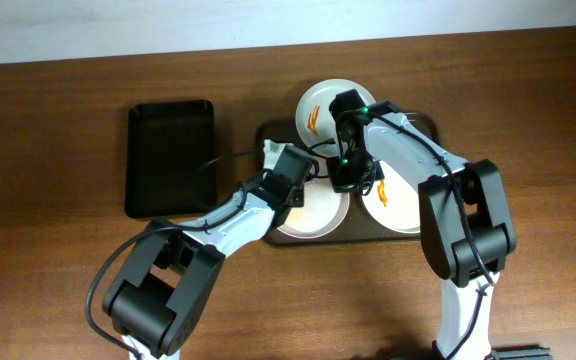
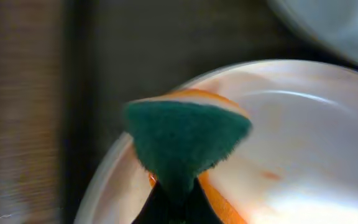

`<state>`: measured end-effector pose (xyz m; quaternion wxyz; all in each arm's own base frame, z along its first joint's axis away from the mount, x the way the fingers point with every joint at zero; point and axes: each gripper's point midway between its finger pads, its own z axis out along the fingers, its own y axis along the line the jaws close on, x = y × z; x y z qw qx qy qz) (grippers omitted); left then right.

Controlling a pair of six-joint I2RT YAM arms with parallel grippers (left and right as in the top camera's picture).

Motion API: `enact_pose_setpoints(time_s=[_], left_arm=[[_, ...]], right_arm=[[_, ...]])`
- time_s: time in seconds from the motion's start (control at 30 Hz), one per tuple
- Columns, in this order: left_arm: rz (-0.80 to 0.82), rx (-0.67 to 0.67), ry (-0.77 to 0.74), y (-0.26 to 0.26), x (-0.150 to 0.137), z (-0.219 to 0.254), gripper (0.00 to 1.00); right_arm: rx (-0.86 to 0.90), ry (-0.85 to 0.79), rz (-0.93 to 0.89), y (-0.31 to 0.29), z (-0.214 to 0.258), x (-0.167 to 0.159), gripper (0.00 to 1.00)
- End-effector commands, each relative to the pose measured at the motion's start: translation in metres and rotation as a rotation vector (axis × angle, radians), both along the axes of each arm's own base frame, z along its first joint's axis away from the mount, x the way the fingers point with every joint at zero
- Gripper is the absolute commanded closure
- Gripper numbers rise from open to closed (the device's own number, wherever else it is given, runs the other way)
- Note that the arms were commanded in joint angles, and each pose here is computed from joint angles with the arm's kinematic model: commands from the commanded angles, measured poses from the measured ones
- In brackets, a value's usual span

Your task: Clean dirty plates on tray and stack at the side

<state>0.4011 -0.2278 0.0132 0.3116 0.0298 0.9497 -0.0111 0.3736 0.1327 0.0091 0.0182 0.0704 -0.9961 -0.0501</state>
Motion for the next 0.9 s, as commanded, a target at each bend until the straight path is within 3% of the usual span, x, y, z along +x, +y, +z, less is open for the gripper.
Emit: enact_pose_setpoints(time_s=[0.0, 0.1, 0.23, 0.33, 0.47, 0.57, 0.67, 0.77, 0.87], left_arm=[[0.082, 0.237, -0.083, 0.045, 0.01, 0.005, 1.0], [0.056, 0.165, -0.102, 0.033, 0.01, 0.027, 1.0], [-0.193, -0.228, -0.01, -0.05, -0.002, 0.031, 1.0], [-0.166, -0.273, 0.026, -0.058, -0.005, 0.015, 1.0], [-0.165, -0.205, 0.184, -0.046, -0.033, -0.021, 1.0], [-0.103, -0.097, 0.216, -0.019, -0.038, -0.03, 1.0], [0.013, 0.13, 0.161, 0.027, -0.031, -0.023, 1.0], [0.007, 0.267, 0.054, 0.043, -0.011, 0.005, 1.0], [0.029, 0.212, -0.064, 0.029, 0.014, 0.025, 1.0]], right_arm=[[-0.043, 0.031, 0.006, -0.006, -0.01, -0.008, 0.96], [-0.043, 0.031, 0.006, -0.006, -0.01, -0.008, 0.96], [-0.042, 0.029, 0.006, -0.006, -0.01, -0.008, 0.96], [-0.042, 0.031, 0.006, -0.006, -0.01, -0.008, 0.96], [-0.042, 0.031, 0.005, -0.006, -0.01, -0.008, 0.96], [-0.043, 0.033, 0.006, -0.006, -0.01, -0.009, 0.96], [-0.045, 0.037, 0.006, -0.006, -0.01, -0.01, 0.96], [-0.044, 0.037, 0.005, -0.007, -0.01, -0.01, 0.96], [-0.044, 0.037, 0.005, -0.007, -0.01, -0.01, 0.96]])
